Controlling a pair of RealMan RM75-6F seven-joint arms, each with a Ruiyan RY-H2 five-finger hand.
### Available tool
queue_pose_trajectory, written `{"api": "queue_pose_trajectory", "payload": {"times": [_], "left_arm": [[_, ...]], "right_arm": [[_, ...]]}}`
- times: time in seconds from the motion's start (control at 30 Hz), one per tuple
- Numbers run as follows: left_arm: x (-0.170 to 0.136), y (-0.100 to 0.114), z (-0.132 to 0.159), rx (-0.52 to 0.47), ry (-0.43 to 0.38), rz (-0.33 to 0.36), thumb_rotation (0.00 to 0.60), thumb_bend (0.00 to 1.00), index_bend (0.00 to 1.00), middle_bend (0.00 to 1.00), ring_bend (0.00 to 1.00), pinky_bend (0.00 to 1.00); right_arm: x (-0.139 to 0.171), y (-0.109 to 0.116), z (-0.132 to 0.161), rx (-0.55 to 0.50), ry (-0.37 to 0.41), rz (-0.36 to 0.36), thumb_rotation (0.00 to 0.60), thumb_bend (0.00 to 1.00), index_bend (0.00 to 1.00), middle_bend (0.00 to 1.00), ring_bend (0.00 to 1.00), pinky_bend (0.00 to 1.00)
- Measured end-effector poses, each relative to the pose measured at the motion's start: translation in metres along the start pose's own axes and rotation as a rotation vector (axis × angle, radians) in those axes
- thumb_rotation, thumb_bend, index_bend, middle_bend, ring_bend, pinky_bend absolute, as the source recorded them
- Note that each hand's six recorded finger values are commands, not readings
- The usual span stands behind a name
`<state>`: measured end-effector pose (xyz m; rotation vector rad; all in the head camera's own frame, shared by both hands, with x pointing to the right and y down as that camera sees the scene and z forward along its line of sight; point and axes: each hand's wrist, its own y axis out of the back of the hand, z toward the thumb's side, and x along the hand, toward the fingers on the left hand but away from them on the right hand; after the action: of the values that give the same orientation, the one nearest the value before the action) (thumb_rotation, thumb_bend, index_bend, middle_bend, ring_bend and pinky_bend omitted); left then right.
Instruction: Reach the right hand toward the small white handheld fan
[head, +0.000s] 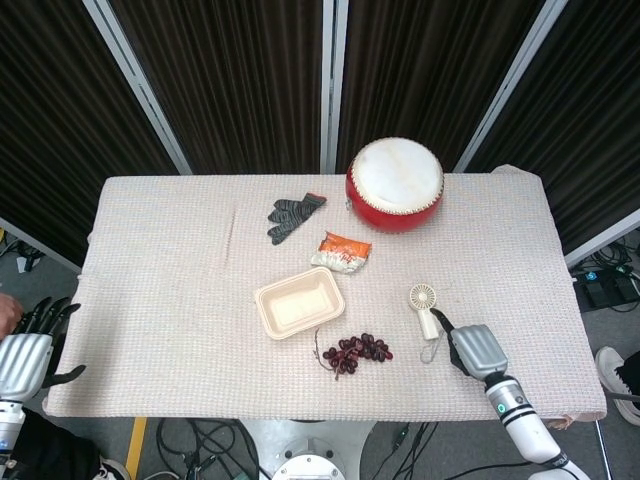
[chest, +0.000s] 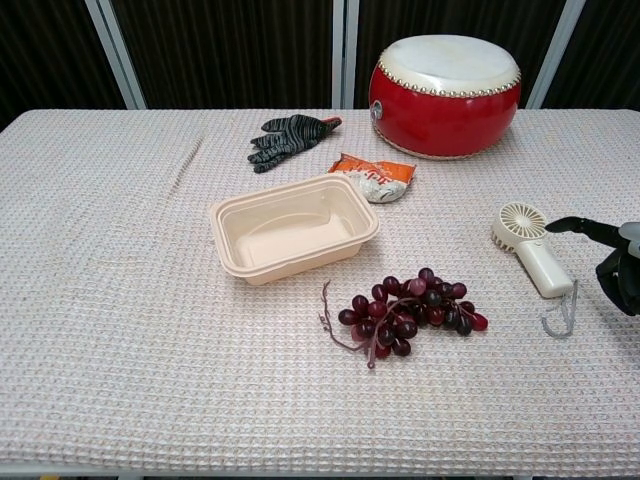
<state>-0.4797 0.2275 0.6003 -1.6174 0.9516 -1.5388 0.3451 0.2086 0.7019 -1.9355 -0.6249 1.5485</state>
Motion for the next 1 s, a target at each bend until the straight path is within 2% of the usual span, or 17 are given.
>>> {"api": "queue_pose_trajectory", "payload": {"times": [1.0], "left_arm": [[0.000, -0.003, -0.005, -0.002, 0.009, -0.014, 0.600, 0.00, 0.13, 0.09, 0.00, 0.18]], "right_arm": [[-0.007, -0.013, 0.001, 0.017, -0.021, 0.043, 0.600, 1.00, 0.00, 0.91, 0.80, 0.71]]}}
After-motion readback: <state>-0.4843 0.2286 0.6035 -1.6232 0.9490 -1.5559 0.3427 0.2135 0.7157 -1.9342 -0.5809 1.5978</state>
